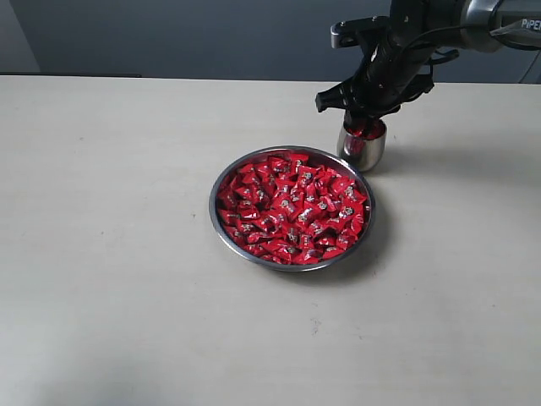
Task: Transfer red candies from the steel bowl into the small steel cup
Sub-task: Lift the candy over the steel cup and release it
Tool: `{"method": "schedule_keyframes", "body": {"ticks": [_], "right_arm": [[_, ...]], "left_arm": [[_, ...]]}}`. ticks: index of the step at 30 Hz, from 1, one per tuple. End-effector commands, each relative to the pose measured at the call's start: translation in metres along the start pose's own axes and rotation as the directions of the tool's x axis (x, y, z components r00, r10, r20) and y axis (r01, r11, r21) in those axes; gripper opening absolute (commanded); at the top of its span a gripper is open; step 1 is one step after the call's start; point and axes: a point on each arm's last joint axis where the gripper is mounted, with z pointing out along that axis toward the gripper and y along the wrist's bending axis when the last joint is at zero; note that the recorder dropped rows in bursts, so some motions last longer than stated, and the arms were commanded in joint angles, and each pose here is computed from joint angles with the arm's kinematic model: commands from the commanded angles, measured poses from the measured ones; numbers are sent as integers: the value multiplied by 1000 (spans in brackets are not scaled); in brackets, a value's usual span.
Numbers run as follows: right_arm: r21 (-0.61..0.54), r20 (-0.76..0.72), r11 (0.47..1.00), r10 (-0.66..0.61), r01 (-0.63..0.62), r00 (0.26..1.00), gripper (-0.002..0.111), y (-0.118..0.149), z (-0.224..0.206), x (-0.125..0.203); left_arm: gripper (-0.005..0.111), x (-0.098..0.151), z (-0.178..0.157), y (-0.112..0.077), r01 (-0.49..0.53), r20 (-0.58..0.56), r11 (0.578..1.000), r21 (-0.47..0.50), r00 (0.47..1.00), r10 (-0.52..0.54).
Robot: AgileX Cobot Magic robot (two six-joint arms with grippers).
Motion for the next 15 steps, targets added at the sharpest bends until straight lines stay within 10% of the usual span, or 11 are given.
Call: {"method": "schedule_keyframes", "body": {"ticks": [1,15], "right_arm": [[9,19,1000,-13,12,1000,30,-2,-11,-3],[24,41,999,-28,27,999,30,-3,-31,-7]], "left_arm": [[0,0,0,0,0,11,1000,-1,1000,0],[0,0,0,0,0,11,1000,-1,1000,0]]}}
